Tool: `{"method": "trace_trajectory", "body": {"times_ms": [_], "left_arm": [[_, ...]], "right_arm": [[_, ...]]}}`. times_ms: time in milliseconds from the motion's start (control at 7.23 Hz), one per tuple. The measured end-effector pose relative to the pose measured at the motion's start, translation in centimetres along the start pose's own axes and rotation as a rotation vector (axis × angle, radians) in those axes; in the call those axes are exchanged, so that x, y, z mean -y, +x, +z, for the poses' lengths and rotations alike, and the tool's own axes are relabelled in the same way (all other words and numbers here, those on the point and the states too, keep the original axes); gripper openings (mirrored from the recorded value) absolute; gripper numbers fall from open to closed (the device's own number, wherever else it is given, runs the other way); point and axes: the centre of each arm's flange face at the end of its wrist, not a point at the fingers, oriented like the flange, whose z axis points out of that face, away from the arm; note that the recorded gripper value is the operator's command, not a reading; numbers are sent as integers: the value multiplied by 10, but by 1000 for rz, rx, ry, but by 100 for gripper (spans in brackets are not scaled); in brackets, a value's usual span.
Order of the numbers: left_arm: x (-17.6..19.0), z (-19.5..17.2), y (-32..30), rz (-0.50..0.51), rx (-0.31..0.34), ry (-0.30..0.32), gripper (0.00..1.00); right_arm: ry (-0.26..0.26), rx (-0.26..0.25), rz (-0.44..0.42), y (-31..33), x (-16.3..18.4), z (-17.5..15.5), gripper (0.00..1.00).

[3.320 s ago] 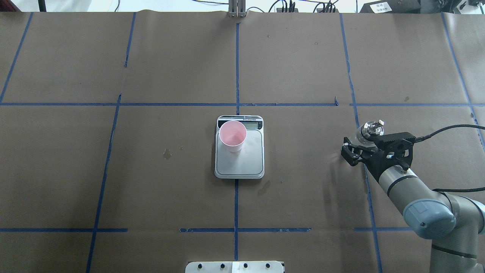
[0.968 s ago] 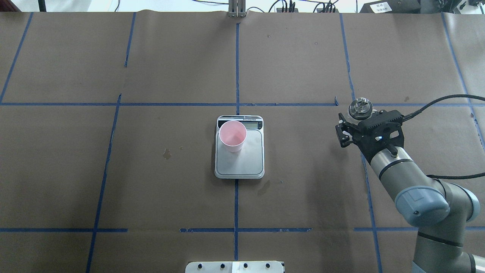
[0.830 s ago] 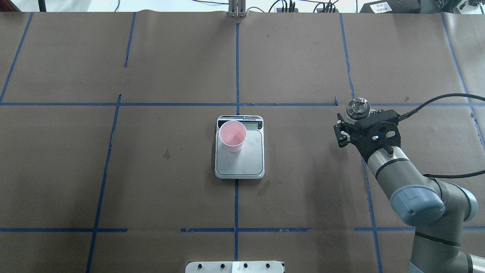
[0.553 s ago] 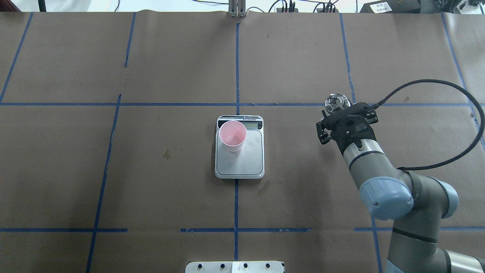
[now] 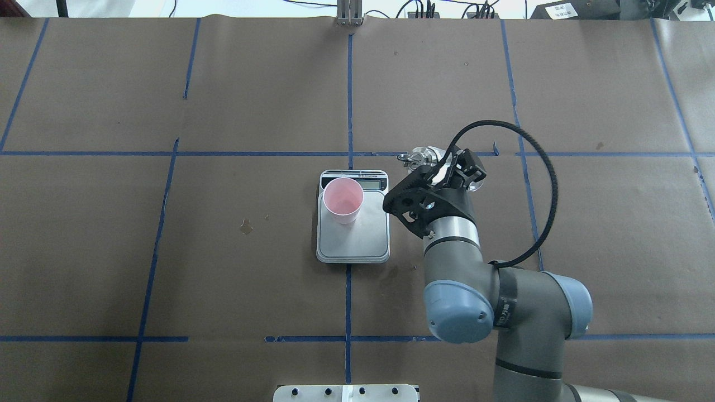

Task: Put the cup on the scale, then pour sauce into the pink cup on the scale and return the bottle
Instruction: 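Lift the bottle with the right gripper and carry it over the cup, then tilt the bottle spout down into the pink cup with the right gripper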

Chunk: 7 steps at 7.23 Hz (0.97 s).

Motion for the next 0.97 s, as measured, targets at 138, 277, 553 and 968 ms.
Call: {"method": "trace_trajectory", "body": {"times_ms": [138, 277, 553, 968], "left_arm": [[0, 0, 0, -1, 0, -1, 100], [0, 0, 0, -1, 0, -1, 100], [-1, 1, 0, -2, -1, -2, 100], [0, 1, 0, 0, -2, -2, 100]], "right_arm": [[-10, -48, -108, -13, 6, -1, 0], [-7, -96, -237, -20, 12, -2, 0], [-18, -147, -407, -29, 16, 1, 0], [-45, -187, -604, -34, 17, 6, 0]]}}
